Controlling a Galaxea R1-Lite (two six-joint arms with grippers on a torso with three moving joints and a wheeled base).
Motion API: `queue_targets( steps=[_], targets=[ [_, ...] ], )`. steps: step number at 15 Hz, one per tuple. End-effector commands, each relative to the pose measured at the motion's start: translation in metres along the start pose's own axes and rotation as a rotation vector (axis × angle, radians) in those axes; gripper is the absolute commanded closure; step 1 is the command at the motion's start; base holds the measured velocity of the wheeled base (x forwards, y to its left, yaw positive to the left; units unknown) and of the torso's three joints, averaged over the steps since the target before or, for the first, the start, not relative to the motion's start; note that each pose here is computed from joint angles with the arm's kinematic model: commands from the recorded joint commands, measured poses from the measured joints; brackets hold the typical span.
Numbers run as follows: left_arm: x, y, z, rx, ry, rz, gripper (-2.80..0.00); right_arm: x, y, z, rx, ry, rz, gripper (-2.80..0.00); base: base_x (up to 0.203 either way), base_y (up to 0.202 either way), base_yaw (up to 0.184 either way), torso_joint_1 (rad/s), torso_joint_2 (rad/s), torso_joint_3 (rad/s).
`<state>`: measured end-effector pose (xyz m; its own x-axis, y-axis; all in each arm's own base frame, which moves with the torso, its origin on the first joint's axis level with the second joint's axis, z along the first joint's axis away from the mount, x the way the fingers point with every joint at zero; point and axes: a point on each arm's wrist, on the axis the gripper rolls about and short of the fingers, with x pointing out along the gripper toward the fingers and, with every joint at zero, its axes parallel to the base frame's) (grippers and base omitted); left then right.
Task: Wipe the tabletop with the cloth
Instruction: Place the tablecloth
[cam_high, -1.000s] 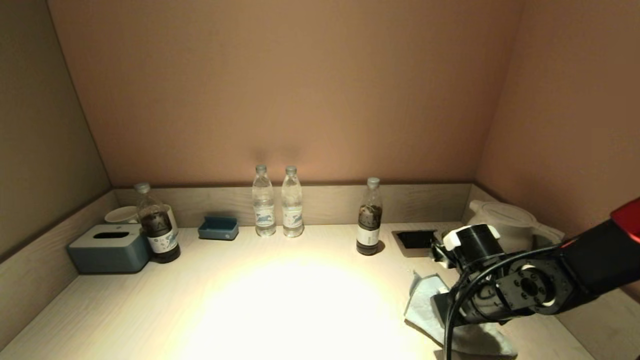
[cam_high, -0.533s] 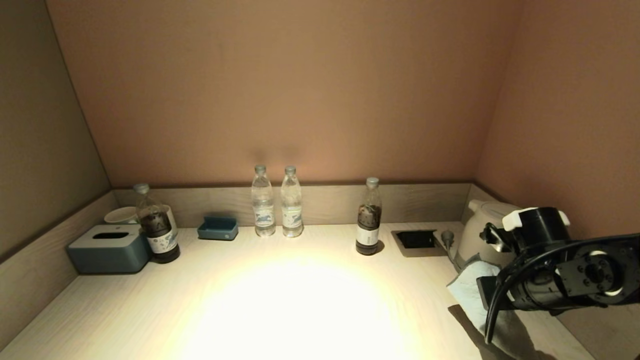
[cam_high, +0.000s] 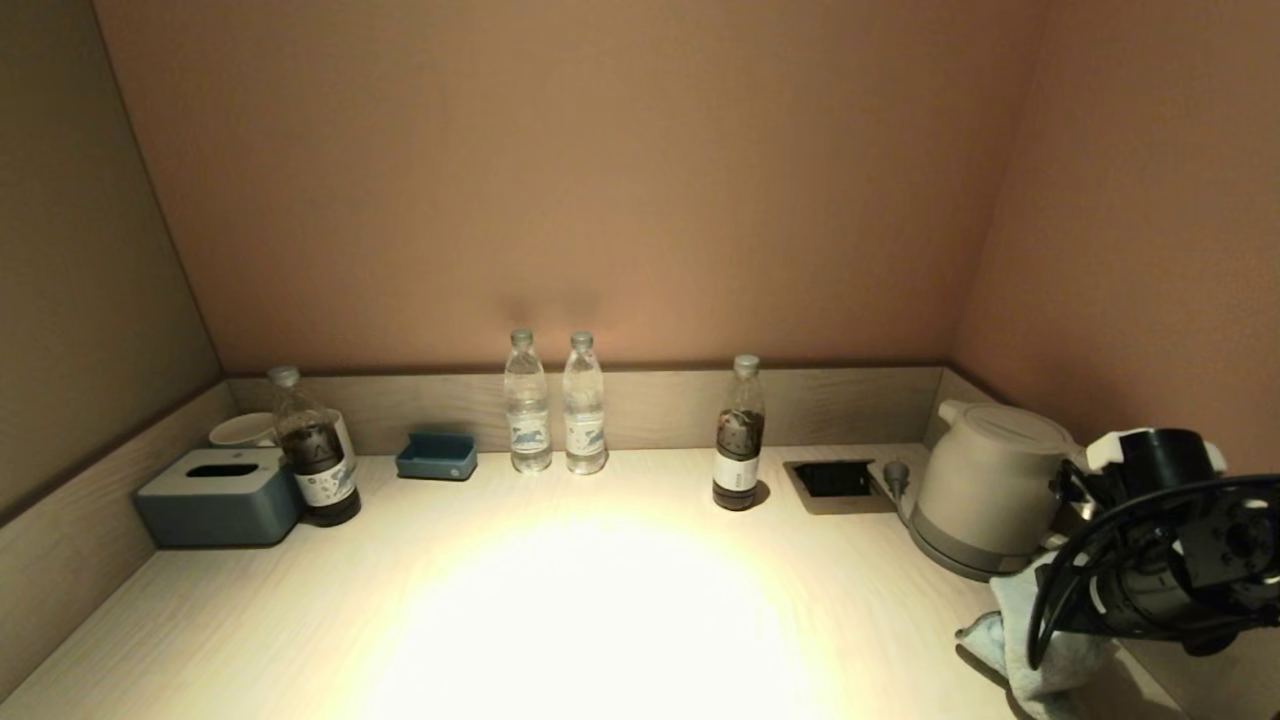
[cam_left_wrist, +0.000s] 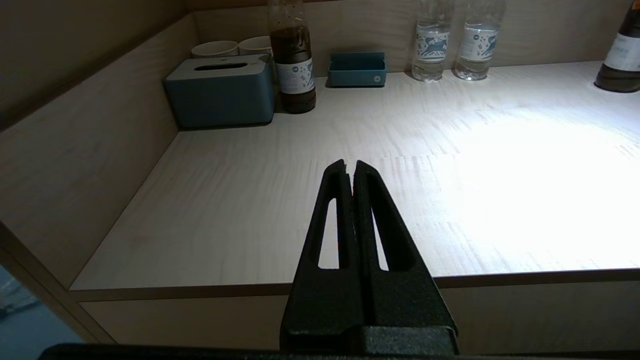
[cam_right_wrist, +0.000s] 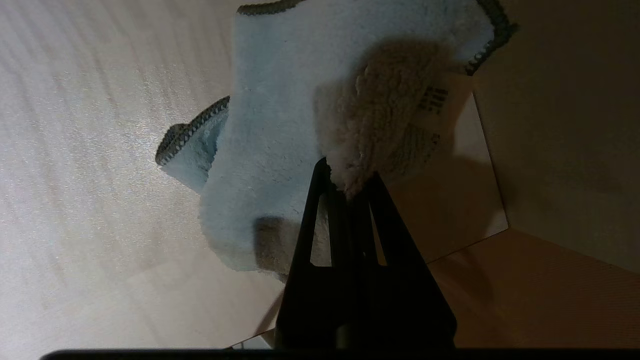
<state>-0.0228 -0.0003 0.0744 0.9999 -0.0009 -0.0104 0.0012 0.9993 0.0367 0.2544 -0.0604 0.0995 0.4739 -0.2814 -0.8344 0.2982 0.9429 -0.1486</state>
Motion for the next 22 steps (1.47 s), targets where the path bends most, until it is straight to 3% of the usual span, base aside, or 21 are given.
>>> queue_targets(
  steps=[1,14,15,19,22],
  targets=[
    [0.0,0.0,0.0,0.0,0.0,0.001,0.0,0.011,-0.001,-0.003,-0.001,0.042,-0.005,0.0,0.0,0.0,0.0,0.0,0.0,0.0],
    [0.0,0.0,0.0,0.0,0.0,0.001,0.0,0.05,-0.001,0.011,0.002,0.098,-0.017,0.0,0.0,0.0,0.0,0.0,0.0,0.0],
    [0.0,0.0,0.0,0.0,0.0,0.001,0.0,0.05,-0.001,0.011,0.001,0.098,-0.017,-2.71,0.0,0.0,0.0,0.0,0.0,0.0],
    [0.0,0.0,0.0,0.0,0.0,0.001,0.0,0.041,-0.003,0.013,0.006,0.07,-0.018,-2.8,0.0,0.0,0.0,0.0,0.0,0.0],
    [0.0,0.0,0.0,0.0,0.0,0.001,0.0,-0.012,-0.011,0.022,0.031,-0.097,-0.02,-2.8,0.0,0.0,0.0,0.0,0.0,0.0]
  ],
)
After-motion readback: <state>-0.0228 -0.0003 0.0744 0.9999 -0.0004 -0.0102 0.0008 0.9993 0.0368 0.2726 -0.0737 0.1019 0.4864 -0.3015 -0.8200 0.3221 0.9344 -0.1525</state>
